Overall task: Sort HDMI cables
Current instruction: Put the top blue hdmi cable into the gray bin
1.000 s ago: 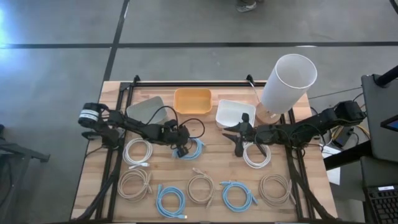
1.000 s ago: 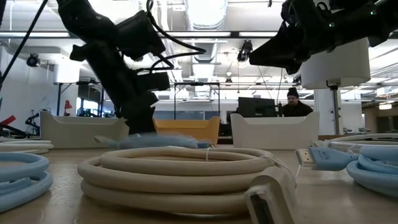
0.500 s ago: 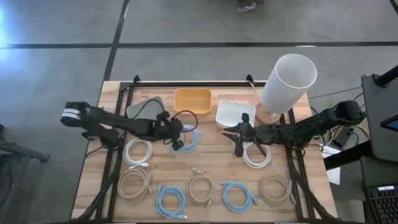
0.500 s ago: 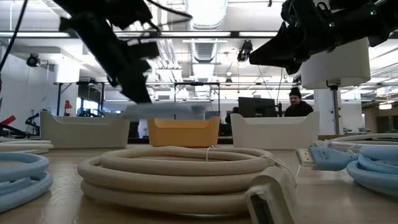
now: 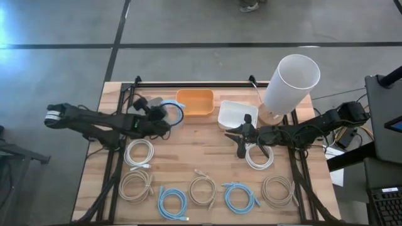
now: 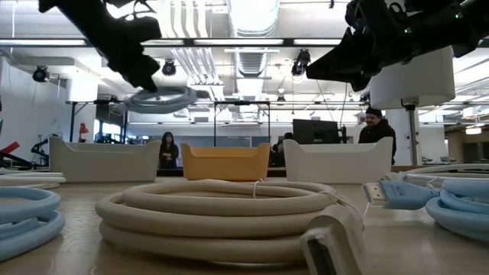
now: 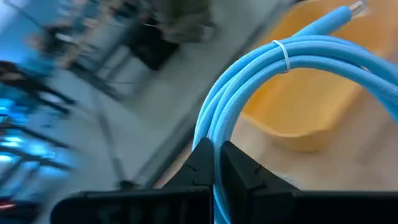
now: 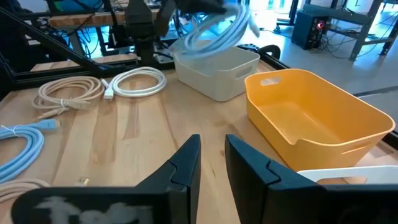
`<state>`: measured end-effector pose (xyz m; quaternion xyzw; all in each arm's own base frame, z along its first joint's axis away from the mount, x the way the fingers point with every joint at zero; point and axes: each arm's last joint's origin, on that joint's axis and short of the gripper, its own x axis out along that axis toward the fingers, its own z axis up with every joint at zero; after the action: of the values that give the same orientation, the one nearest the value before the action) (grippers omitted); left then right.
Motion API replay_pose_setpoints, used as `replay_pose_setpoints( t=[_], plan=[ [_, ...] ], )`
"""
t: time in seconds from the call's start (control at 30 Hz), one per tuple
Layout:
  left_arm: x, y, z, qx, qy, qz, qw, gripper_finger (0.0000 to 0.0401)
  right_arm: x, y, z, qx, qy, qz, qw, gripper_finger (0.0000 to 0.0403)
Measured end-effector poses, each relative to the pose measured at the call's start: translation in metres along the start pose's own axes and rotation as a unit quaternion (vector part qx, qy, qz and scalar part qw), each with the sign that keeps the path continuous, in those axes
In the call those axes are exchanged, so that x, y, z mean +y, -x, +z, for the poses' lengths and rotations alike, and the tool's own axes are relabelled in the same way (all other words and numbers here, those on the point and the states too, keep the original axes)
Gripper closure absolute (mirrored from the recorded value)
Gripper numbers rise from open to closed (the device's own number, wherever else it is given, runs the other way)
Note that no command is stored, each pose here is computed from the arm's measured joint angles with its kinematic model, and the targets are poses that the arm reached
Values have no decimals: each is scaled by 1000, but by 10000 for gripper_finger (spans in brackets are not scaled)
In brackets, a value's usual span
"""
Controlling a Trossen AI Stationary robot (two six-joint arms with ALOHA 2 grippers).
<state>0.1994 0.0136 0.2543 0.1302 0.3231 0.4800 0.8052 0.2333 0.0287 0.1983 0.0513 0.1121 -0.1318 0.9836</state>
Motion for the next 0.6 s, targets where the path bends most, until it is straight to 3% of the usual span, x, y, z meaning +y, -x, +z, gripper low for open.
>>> replay_pose_setpoints(
  t=[0.13, 0.6],
  plan=[
    [11, 0, -7, 6, -31, 55, 998, 390, 0, 0, 0, 0, 0, 0, 1000, 335],
    [21, -20, -44, 91, -78, 115, 986, 389, 0, 0, 0, 1, 0, 0, 1000, 335]
  ],
)
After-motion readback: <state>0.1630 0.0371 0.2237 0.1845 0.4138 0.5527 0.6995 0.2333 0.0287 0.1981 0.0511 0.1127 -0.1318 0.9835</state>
